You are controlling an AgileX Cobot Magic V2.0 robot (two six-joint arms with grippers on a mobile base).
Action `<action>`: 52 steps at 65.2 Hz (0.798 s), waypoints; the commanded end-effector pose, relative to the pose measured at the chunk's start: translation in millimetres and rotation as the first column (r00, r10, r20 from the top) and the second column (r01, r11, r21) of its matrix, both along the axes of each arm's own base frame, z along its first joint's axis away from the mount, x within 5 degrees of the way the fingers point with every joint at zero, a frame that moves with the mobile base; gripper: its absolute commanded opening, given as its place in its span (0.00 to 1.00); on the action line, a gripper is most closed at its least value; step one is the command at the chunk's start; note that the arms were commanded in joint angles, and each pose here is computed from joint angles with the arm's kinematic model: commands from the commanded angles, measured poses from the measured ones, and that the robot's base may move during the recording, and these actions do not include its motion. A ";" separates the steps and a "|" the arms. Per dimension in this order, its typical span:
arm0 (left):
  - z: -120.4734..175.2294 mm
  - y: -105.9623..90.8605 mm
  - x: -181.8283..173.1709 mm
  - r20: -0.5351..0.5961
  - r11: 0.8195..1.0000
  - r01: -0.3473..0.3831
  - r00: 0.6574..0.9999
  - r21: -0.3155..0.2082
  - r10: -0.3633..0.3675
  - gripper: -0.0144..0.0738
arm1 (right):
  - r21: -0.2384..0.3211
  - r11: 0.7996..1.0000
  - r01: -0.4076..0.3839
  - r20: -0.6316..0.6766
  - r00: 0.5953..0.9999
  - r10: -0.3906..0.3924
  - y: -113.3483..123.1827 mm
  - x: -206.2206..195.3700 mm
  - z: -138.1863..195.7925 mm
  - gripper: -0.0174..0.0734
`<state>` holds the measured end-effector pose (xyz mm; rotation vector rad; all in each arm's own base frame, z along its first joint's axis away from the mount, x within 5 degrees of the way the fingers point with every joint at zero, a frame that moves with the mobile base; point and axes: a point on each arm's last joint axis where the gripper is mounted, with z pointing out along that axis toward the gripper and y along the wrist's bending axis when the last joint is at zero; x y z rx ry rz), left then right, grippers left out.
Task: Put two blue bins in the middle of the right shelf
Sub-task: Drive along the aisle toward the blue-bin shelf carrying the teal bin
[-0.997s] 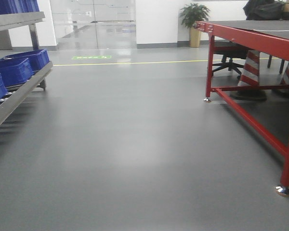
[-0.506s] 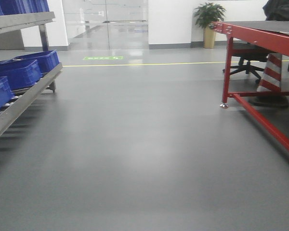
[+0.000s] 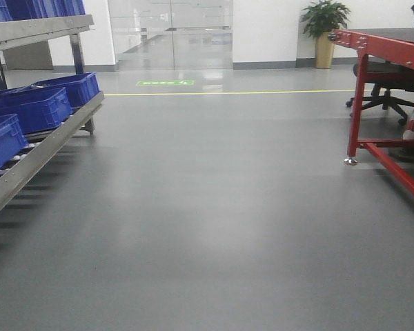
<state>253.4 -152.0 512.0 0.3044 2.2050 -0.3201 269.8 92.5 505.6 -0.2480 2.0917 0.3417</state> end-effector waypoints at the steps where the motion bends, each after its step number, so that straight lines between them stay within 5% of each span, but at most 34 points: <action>1: 10.2 -1.0 -5.9 0.050 0.998 0.034 0.998 -0.045 -0.032 0.04 | 0.017 1.000 -0.002 0.070 0.998 0.001 -0.3 -0.4 8.9 0.03; 27: 14.9 -2.7 -3.7 0.103 0.996 0.042 0.994 -0.073 -0.034 0.04 | 0.018 1.000 -0.002 0.072 0.997 0.000 -0.3 -0.3 9.1 0.03; 52: 30.3 -7.3 1.7 0.264 0.985 0.075 0.964 -0.156 -0.032 0.04 | 0.018 1.000 -0.002 0.072 0.997 0.000 -0.3 -0.3 9.1 0.03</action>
